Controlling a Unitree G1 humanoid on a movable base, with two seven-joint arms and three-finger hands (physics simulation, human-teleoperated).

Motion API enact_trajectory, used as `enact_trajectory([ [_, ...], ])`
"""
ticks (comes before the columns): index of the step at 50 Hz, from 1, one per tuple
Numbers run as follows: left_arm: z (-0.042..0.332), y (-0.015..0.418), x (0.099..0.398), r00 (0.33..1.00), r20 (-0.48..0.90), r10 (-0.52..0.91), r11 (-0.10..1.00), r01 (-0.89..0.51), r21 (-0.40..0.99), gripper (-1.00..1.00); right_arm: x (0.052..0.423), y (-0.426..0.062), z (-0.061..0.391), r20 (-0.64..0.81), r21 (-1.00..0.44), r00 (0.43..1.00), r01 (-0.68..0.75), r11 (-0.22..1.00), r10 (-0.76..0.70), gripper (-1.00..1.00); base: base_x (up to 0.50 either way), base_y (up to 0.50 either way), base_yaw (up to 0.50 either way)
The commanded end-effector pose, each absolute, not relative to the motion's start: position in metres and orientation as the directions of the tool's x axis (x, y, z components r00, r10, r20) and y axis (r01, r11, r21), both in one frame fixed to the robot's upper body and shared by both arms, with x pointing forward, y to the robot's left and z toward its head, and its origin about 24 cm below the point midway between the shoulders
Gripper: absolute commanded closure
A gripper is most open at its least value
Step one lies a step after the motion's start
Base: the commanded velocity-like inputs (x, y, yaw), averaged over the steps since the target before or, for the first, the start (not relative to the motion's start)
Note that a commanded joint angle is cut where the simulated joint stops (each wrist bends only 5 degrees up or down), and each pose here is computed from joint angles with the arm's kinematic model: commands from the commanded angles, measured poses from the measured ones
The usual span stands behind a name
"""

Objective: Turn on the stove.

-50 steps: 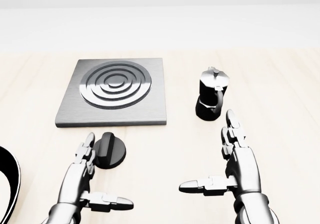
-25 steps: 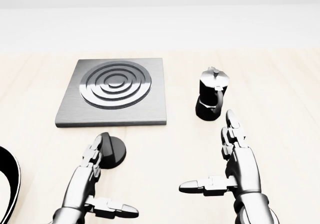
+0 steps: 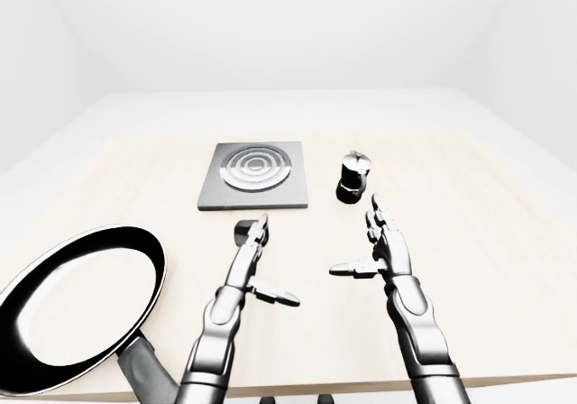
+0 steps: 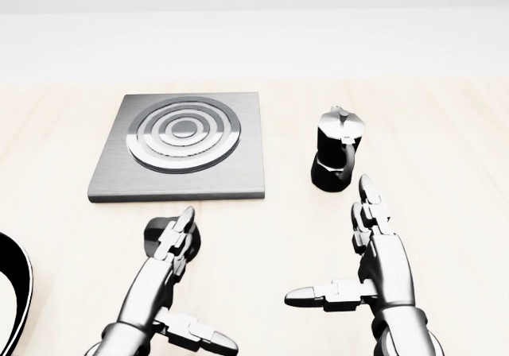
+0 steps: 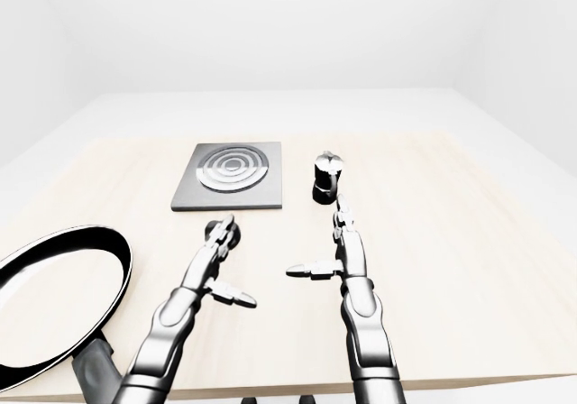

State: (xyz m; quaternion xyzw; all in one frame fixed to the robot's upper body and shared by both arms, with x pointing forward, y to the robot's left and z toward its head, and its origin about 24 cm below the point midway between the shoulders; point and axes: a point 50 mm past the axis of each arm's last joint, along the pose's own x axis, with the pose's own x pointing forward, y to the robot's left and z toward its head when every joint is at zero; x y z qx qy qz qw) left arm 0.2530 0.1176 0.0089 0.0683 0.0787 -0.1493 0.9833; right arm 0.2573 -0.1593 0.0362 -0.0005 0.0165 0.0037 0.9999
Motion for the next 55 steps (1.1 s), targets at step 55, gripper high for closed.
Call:
enact_trajectory([
  [55, 0.273, 0.19, 0.144, 0.471, 0.882, -0.028, 0.998, -0.044, 0.055, -1.0, 0.259, -0.16, 0.035, -0.046, 0.003, 0.999, 0.001, 1.0, -0.001, -1.0, 0.0, 0.0, 0.0],
])
